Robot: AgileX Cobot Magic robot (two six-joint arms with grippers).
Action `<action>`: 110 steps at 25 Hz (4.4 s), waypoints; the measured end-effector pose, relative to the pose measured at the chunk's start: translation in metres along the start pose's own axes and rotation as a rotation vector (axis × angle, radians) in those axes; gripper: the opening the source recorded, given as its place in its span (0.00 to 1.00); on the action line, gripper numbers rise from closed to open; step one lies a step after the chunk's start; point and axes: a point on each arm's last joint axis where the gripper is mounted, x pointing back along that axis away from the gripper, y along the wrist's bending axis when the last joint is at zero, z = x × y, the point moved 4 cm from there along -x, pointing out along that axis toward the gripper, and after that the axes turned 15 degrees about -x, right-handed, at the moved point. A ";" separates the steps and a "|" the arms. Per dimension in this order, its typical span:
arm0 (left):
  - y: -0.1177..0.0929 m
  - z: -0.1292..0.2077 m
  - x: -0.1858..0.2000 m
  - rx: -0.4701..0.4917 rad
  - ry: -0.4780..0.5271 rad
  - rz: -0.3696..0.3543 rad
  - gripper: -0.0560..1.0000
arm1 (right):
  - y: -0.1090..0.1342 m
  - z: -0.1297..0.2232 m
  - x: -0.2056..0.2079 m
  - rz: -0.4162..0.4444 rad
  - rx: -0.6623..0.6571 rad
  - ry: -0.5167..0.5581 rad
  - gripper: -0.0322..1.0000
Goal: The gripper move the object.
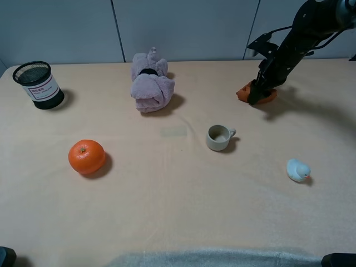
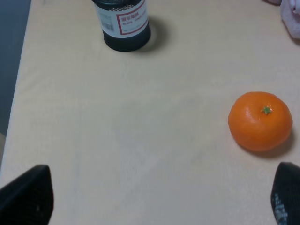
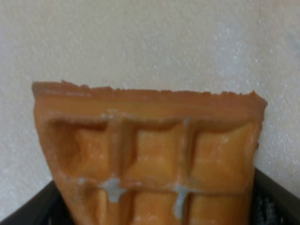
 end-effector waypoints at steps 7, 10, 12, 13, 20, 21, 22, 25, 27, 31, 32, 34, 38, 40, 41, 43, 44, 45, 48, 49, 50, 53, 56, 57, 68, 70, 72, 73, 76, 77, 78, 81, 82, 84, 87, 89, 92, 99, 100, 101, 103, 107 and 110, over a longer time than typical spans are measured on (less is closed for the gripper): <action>0.000 0.000 0.000 0.000 0.000 0.000 0.92 | 0.000 -0.001 0.003 0.001 -0.002 -0.001 0.51; 0.000 0.000 0.000 0.000 0.000 0.000 0.92 | -0.001 -0.003 0.015 0.019 -0.013 -0.012 0.51; 0.000 0.000 0.000 0.000 0.000 0.000 0.92 | -0.001 -0.003 0.020 0.024 -0.013 -0.009 0.51; 0.000 0.000 0.000 0.000 0.000 0.000 0.92 | -0.001 -0.003 0.023 0.024 -0.014 -0.008 0.51; 0.000 0.000 0.000 0.000 0.000 0.000 0.92 | 0.002 -0.004 0.041 0.016 -0.048 -0.003 0.51; 0.000 0.000 0.000 0.000 0.000 0.000 0.92 | 0.003 -0.004 0.044 0.016 -0.055 -0.003 0.51; 0.000 0.000 0.000 0.000 0.000 0.000 0.92 | 0.003 -0.003 0.046 0.014 -0.067 0.000 0.51; 0.000 0.000 0.000 0.000 0.000 0.000 0.92 | 0.005 -0.004 0.055 0.011 -0.099 -0.003 0.51; 0.000 0.000 0.000 0.000 0.000 0.000 0.92 | 0.007 -0.004 0.063 0.006 -0.125 -0.008 0.51; 0.000 0.000 0.000 0.000 0.000 0.000 0.92 | 0.010 -0.004 0.074 -0.007 -0.175 -0.004 0.51; 0.000 0.000 0.000 0.000 0.000 0.000 0.92 | 0.012 -0.003 0.077 -0.012 -0.191 0.002 0.51; 0.000 0.000 0.000 0.000 0.000 0.000 0.92 | 0.014 -0.001 0.085 -0.022 -0.229 0.017 0.51; 0.000 0.000 0.000 0.000 0.000 0.000 0.92 | 0.016 -0.001 0.097 -0.022 -0.262 0.007 0.51; 0.000 0.000 0.000 0.000 0.000 0.000 0.92 | 0.018 -0.002 0.111 -0.018 -0.291 -0.011 0.51; 0.000 0.000 0.000 0.000 0.000 0.000 0.92 | 0.019 -0.002 0.117 -0.017 -0.303 -0.016 0.51; 0.000 0.000 0.000 0.000 0.000 0.000 0.92 | 0.020 -0.002 0.120 -0.019 -0.315 -0.016 0.51; 0.000 0.000 0.000 0.000 0.000 0.000 0.92 | 0.021 -0.002 0.124 -0.019 -0.326 -0.020 0.51; 0.000 0.000 0.000 0.000 0.000 0.000 0.92 | 0.022 -0.001 0.127 -0.021 -0.337 -0.019 0.51; 0.000 0.000 0.000 0.000 0.000 0.000 0.92 | 0.031 -0.001 0.138 -0.012 -0.345 -0.009 0.51; 0.000 0.000 0.000 0.000 0.000 0.000 0.92 | 0.036 -0.003 0.140 -0.006 -0.339 -0.012 0.51; 0.000 0.000 0.000 0.000 0.000 0.000 0.92 | 0.042 -0.005 0.142 0.003 -0.333 -0.012 0.51; 0.000 0.000 0.000 0.000 0.000 0.000 0.92 | 0.057 -0.010 0.143 0.024 -0.311 -0.006 0.51; 0.000 0.000 0.000 0.000 0.000 0.000 0.92 | 0.067 -0.013 0.143 0.025 -0.299 -0.001 0.51; 0.000 0.000 0.000 0.000 0.000 0.000 0.92 | 0.072 -0.014 0.142 0.023 -0.291 0.003 0.51; 0.000 0.000 0.000 0.000 0.000 0.000 0.92 | 0.136 -0.026 0.137 -0.014 -0.186 0.024 0.51; 0.000 0.000 0.000 0.000 0.000 0.000 0.92 | 0.148 -0.027 0.137 -0.022 -0.164 0.031 0.51; 0.000 0.000 0.000 0.000 0.000 0.000 0.92 | 0.158 -0.027 0.137 -0.028 -0.142 0.039 0.51; 0.000 0.000 0.000 0.000 0.000 0.000 0.92 | 0.163 -0.026 0.137 -0.032 -0.132 0.049 0.51; 0.000 0.000 0.000 0.000 0.000 0.000 0.92 | 0.183 -0.024 0.137 -0.044 -0.092 0.078 0.51; 0.000 0.000 0.000 0.000 0.000 0.000 0.92 | 0.188 -0.023 0.138 -0.047 -0.080 0.079 0.51; 0.000 0.000 0.000 0.000 0.000 0.000 0.92 | 0.188 -0.023 0.138 -0.047 -0.080 0.079 0.51; 0.000 0.000 0.000 0.000 0.000 0.000 0.92 | 0.203 -0.024 0.146 -0.055 -0.054 0.061 0.51; 0.000 0.000 0.000 0.000 0.000 0.000 0.92 | 0.209 -0.024 0.150 -0.058 -0.040 0.051 0.51; 0.000 0.000 0.000 0.000 0.000 0.000 0.92 | 0.218 -0.023 0.155 -0.064 -0.021 0.043 0.51; 0.000 0.000 0.000 0.000 0.000 0.000 0.92 | 0.234 -0.021 0.160 -0.072 0.013 0.036 0.51; 0.000 0.000 0.000 0.000 0.000 0.000 0.92 | 0.252 -0.019 0.162 -0.084 0.051 0.034 0.51; 0.000 0.000 0.000 0.000 0.000 0.000 0.92 | 0.265 -0.017 0.163 -0.091 0.073 0.034 0.51; 0.000 0.000 0.000 0.000 0.000 0.000 0.92 | 0.310 -0.009 0.165 -0.122 0.151 0.023 0.51; 0.000 0.000 0.000 0.000 0.000 0.000 0.92 | 0.315 -0.009 0.165 -0.127 0.159 0.014 0.51; 0.000 0.000 0.000 0.000 0.000 0.000 0.92 | 0.320 -0.008 0.166 -0.131 0.163 0.008 0.51; 0.000 0.000 0.000 0.000 0.000 0.000 0.92 | 0.331 -0.007 0.166 -0.141 0.177 -0.006 0.51; 0.000 0.000 0.000 0.000 0.000 0.000 0.92 | 0.351 -0.004 0.168 -0.162 0.203 -0.036 0.51; 0.000 0.000 0.000 0.000 0.000 0.000 0.92 | 0.361 -0.003 0.169 -0.173 0.217 -0.056 0.51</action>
